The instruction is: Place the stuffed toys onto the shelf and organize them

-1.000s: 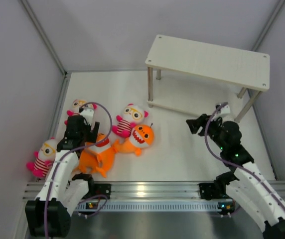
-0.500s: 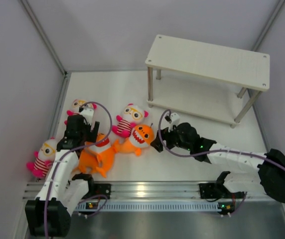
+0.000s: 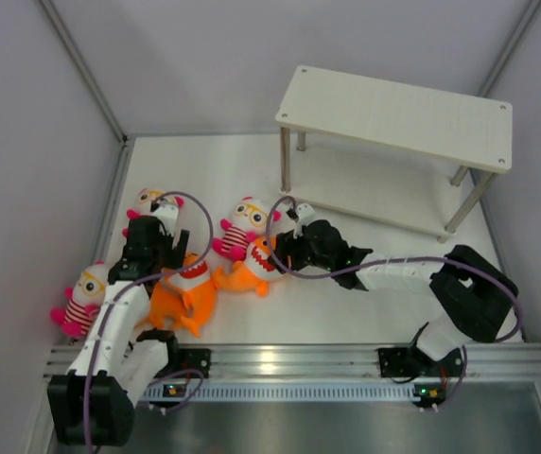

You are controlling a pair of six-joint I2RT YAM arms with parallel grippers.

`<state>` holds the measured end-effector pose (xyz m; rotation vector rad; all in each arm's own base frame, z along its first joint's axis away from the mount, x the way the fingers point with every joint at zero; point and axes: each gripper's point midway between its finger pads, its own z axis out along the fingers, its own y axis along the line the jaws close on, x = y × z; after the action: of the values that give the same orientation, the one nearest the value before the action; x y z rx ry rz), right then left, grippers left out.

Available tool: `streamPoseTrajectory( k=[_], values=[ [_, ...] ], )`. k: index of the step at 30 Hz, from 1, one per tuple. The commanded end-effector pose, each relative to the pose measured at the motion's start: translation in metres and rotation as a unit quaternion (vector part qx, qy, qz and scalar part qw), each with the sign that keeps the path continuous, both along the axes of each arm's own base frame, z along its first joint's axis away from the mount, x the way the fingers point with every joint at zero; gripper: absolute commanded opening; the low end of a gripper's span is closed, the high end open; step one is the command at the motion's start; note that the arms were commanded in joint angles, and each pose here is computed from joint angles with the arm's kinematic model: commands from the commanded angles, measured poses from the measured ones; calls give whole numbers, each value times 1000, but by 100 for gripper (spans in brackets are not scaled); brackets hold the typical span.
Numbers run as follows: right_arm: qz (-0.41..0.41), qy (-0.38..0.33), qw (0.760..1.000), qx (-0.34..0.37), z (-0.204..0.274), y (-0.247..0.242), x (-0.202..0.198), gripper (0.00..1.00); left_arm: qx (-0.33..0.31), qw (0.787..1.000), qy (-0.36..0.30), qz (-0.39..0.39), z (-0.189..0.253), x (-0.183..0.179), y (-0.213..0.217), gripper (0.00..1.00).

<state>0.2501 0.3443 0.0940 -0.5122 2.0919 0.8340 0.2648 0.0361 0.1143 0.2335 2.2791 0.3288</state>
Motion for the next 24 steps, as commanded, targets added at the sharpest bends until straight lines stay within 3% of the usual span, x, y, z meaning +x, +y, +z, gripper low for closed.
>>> streamPoseTrajectory(
  k=[1,6,7,13,16,20,24],
  values=[
    [10,-24,999,20,18,19,8,53,4,1000,-8,-3,11,6,1,98],
    [-9,-51,999,-4,28,7,16,3,6,1000,-11,-2,13,6,1,98],
    [-14,-67,998,-2,42,3,17,0,4,1000,-9,-1,12,6,1,98],
    [-47,-158,983,-76,91,-50,21,0,5,1000,-5,-1,10,7,1,98],
    [-51,-222,961,-156,110,-88,23,0,4,1000,-7,1,12,7,1,98],
    [-71,-257,927,-264,116,-144,32,0,3,1000,-6,-1,12,7,1,98],
    [-140,-287,900,-297,132,-203,58,0,0,1000,-3,-4,10,7,-1,98]
  ],
)
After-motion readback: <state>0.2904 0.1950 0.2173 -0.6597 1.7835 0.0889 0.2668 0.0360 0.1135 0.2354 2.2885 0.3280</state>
